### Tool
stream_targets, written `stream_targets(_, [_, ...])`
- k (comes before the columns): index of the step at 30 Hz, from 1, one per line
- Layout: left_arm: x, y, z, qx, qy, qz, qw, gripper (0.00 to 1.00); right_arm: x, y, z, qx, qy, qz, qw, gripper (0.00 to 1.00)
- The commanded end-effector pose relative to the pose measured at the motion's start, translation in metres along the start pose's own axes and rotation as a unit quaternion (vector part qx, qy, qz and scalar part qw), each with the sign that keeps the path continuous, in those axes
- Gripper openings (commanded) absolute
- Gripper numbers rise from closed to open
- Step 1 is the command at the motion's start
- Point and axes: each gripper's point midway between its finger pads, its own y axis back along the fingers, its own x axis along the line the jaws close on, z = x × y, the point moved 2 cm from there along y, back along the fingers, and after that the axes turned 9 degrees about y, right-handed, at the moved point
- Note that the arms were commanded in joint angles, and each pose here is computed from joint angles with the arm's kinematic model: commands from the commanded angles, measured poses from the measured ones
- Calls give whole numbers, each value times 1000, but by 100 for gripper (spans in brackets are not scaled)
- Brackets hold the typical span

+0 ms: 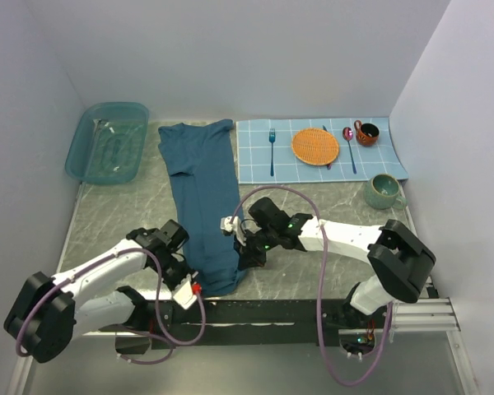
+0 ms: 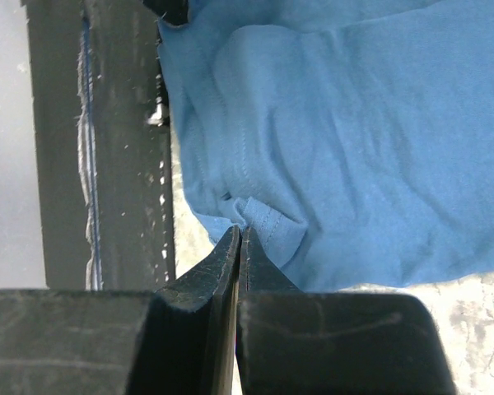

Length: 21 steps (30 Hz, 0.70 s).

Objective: Roll the t-shirts
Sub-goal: Roll the T-shirt to the center of the board.

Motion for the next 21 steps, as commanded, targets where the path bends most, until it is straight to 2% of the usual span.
stream_targets(1, [16,21,40,-62,59,46,995,1,10,12,7,-12,26,18,999,0])
stream_targets(7, [14,35,56,-77,145,71,984,1,16,17,16,-12,42,43,998,0])
stream_targets(13, [14,44,56,-69,187,110,974,1,15,31,17,-21,33,33,999,0])
stream_targets(21, [10,46,39,-23,234,131,963,1,9,44,15,-19,19,19,999,0])
